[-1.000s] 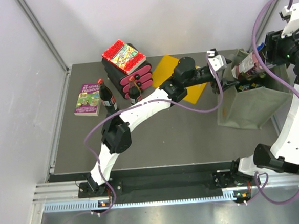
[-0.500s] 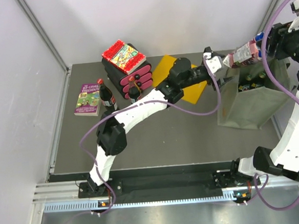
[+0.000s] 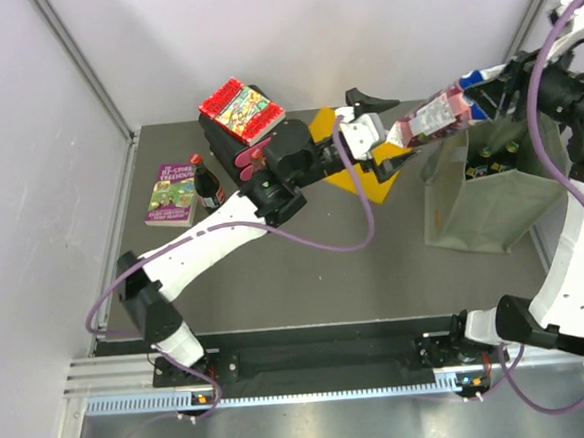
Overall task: Take the beverage out of the canvas bag
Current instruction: Place the drink at the center of the board.
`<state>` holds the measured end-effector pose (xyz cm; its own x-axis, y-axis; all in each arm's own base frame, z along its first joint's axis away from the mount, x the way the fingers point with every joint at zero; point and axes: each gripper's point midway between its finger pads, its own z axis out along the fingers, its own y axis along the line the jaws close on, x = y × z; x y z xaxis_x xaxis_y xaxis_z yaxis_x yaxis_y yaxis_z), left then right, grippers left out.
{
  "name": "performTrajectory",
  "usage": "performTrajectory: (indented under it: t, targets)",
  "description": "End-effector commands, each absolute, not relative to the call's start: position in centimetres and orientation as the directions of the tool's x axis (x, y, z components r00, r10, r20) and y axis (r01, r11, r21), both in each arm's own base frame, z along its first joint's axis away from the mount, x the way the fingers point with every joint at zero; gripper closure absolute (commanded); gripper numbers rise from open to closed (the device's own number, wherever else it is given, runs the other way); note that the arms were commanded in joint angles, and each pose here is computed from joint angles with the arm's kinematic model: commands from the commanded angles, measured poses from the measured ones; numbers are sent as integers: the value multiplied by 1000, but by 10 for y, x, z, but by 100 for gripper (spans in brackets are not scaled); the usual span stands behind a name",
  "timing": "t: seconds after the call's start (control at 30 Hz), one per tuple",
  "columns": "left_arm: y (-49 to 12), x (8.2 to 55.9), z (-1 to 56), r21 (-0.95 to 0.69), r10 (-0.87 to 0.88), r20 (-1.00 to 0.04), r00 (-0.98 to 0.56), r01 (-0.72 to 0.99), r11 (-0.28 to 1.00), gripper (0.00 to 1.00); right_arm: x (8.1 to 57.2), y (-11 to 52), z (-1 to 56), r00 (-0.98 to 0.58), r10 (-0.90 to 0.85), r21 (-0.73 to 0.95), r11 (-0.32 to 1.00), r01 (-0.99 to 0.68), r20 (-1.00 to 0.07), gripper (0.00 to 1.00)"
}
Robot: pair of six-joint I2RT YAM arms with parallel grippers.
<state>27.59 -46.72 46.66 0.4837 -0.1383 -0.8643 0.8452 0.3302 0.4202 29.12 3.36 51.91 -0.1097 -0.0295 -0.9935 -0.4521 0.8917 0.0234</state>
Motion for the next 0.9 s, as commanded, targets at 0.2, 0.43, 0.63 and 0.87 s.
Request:
performTrajectory:
  t: [0.2,0.43,0.63,0.87]
  targets:
    - [-404,224,416,189,-81,-972,220,939,287,6,288,122,512,110,-198,-220,703,-677,-974,100]
    - [-341,214,337,97,62,-995,78,897,431,6,296,179,458,75,-281,-229,571,-788,-957,100]
    - [-294,211,301,18,37,-999,-4,816,578,6,308,223,420,101,-295,-239,482,-843,-950,100]
    - [-274,227,280,-134,-20,-985,-171,685,716,6,346,260,391,179,-284,-298,463,-834,-942,100]
